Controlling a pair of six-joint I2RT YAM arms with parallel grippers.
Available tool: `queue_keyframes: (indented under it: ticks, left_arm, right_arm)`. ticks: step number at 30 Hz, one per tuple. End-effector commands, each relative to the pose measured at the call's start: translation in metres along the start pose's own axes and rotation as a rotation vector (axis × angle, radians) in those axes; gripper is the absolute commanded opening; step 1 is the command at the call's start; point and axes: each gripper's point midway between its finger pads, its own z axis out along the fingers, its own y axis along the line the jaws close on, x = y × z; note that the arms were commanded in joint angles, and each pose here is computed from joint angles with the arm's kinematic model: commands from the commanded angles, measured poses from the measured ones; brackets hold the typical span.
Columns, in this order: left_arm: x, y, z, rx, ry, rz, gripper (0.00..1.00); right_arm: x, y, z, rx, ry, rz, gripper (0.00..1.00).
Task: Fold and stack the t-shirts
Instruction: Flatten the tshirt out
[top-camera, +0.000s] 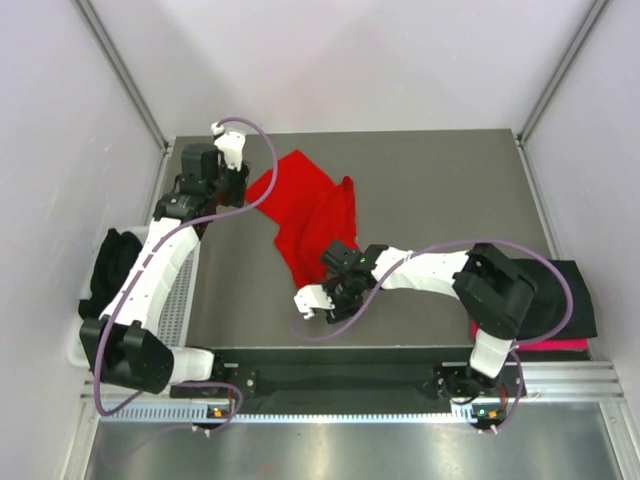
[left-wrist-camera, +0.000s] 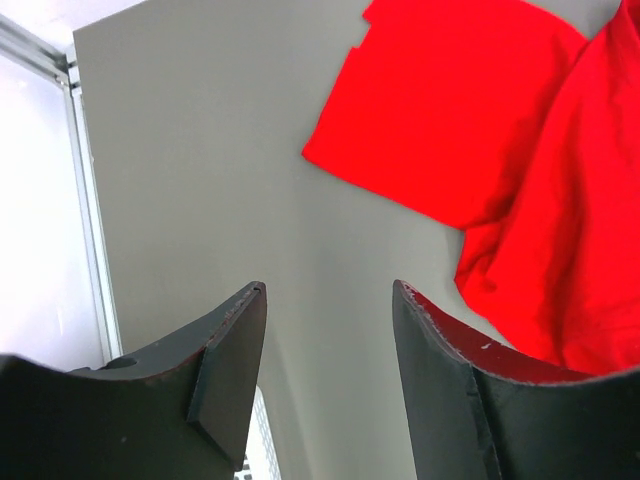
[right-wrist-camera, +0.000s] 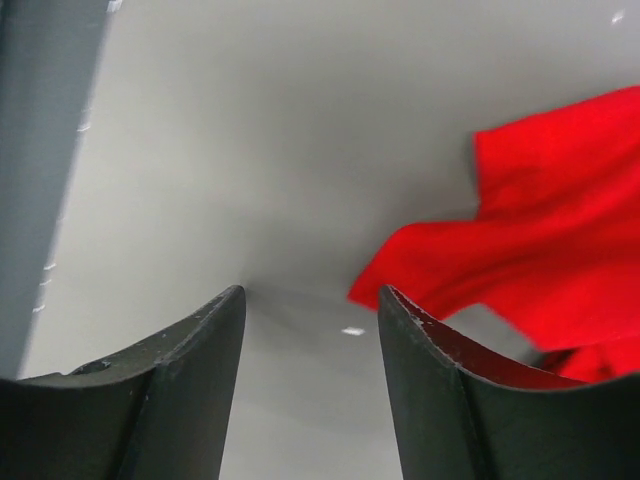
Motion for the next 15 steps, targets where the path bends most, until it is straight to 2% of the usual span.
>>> queue_keyframes:
  ticks: [1, 11, 15]
  left_arm:
    - [-0.006, 0.003, -0.006, -0.009, -0.036, -0.026, 0.58]
    - [0.002, 0.000, -0.007, 0.005, -0.021, -0.033, 0.58]
    - [0.002, 0.002, -0.010, 0.002, -0.024, -0.032, 0.58]
  right_arm:
    - [-0.024, -0.029, -0.001, 0.077, -0.042, -0.081, 0.55]
    - [-0.016, -0.041, 0.007, 0.069, -0.016, -0.055, 0.53]
    - [-0.003, -0.036, 0.014, 0.042, 0.011, -0.028, 0.46]
